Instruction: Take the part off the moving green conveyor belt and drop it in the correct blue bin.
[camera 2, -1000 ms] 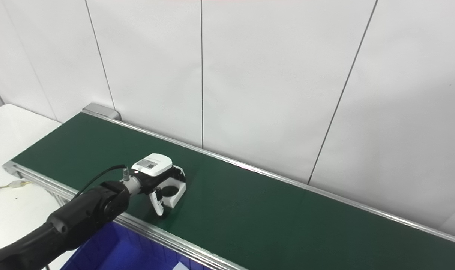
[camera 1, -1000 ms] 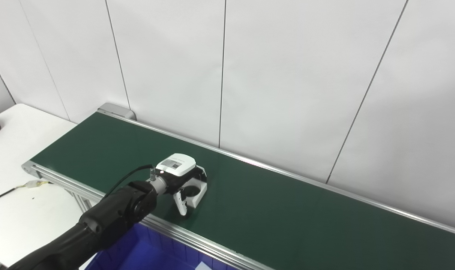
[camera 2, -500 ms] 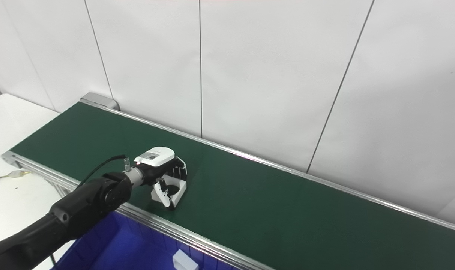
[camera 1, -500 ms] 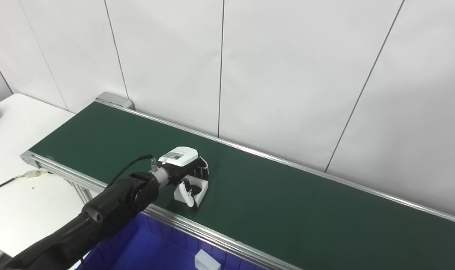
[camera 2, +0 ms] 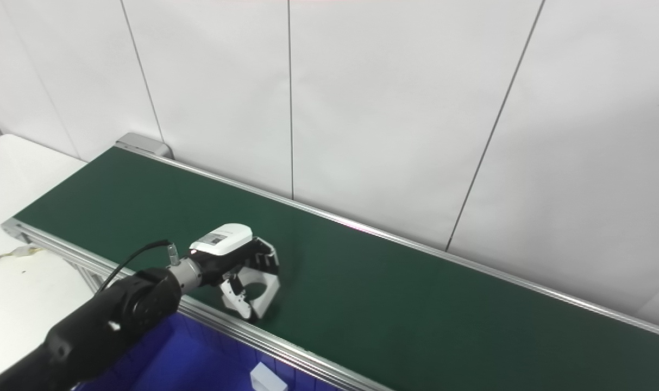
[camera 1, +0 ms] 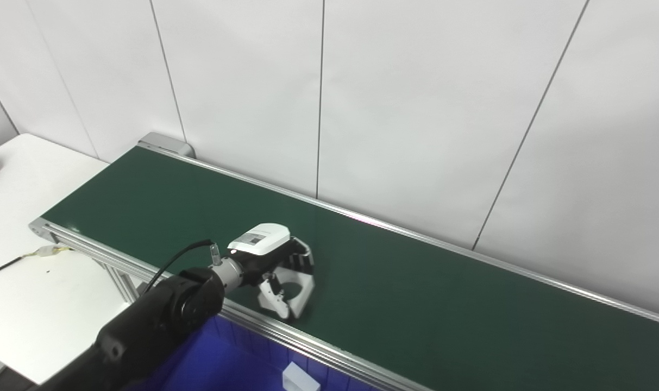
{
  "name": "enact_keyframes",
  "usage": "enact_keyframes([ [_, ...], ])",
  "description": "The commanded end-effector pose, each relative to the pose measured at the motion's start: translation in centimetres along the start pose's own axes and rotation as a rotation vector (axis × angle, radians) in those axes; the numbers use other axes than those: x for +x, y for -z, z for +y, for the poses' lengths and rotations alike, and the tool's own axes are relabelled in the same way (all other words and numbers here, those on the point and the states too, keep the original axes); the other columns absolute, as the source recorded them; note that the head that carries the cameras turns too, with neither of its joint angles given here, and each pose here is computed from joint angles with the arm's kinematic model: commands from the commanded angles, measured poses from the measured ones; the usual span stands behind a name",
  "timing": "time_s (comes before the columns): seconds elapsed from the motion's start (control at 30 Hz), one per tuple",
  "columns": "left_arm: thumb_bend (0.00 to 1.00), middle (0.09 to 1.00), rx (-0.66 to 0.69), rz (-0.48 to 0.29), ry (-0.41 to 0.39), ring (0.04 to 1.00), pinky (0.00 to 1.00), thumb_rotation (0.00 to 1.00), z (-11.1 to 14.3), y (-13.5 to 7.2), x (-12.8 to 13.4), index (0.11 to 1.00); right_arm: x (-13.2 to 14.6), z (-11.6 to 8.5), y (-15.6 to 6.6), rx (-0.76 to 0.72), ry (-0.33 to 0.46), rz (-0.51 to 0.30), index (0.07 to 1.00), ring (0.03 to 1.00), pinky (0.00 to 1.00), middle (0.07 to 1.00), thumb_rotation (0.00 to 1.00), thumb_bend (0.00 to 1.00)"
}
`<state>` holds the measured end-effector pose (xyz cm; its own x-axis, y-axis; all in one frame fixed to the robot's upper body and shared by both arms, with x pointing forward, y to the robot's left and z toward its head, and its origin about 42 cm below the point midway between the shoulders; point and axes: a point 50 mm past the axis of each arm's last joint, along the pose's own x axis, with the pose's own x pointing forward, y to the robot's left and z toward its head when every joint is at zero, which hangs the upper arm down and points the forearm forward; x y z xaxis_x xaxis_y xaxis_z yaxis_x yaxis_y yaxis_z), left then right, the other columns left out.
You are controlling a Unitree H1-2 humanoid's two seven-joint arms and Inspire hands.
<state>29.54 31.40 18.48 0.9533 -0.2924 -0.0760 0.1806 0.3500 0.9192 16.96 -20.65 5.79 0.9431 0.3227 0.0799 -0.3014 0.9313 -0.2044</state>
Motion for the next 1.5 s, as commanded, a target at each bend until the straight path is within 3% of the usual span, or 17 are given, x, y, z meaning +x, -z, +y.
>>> enact_keyframes([
  [0.0,0.50,0.480,-0.005,-0.027,-0.059,0.406,0.42,0.00,2.0,-1.2,-0.3,0.523,0.0,-0.2,-1.1,-0.004,0.009,-0.051,0.984,0.849,0.79,0.896,0.76,0.62],
  [0.33,0.50,0.475,-0.038,-0.150,-0.103,0.410,0.42,0.00,3.5,-6.0,-3.6,0.509,0.0,-0.1,-1.3,-0.003,0.010,-0.049,0.977,0.847,0.80,0.892,0.75,0.63],
  [0.5,0.50,0.492,-0.069,-0.164,-0.111,0.425,0.42,0.00,3.5,-7.9,-5.6,0.501,0.1,-0.1,-1.5,-0.002,0.010,-0.053,0.977,0.847,0.80,0.893,0.75,0.64],
  [0.67,0.50,0.463,-0.095,-0.164,-0.119,0.415,0.38,0.00,2.9,-8.5,-7.6,0.515,0.4,-0.1,-1.7,-0.011,0.011,-0.059,0.974,0.839,0.78,0.891,0.76,0.64],
  [0.87,0.50,0.498,-0.129,-0.129,-0.080,0.421,0.41,0.00,1.7,-8.2,-9.4,0.498,0.9,-0.6,-2.7,-0.011,0.019,-0.071,0.952,0.821,0.76,0.874,0.72,0.64],
  [1.13,0.50,0.452,-0.190,-0.015,-0.011,0.366,0.34,0.00,-1.5,-6.5,-10.8,0.533,1.8,-1.6,-3.8,-0.008,0.031,-0.068,0.917,0.796,0.72,0.848,0.67,0.68],
  [1.3,0.50,0.459,-0.154,0.077,0.067,0.371,0.35,0.00,-4.4,-5.0,-11.2,0.535,2.0,-1.9,-4.2,-0.011,0.038,-0.066,0.911,0.787,0.70,0.840,0.67,0.68],
  [1.47,0.50,0.464,-0.163,0.118,0.110,0.368,0.35,0.00,-7.4,-3.4,-11.5,0.529,2.0,-2.1,-4.4,-0.018,0.044,-0.064,0.908,0.778,0.69,0.834,0.68,0.68],
])
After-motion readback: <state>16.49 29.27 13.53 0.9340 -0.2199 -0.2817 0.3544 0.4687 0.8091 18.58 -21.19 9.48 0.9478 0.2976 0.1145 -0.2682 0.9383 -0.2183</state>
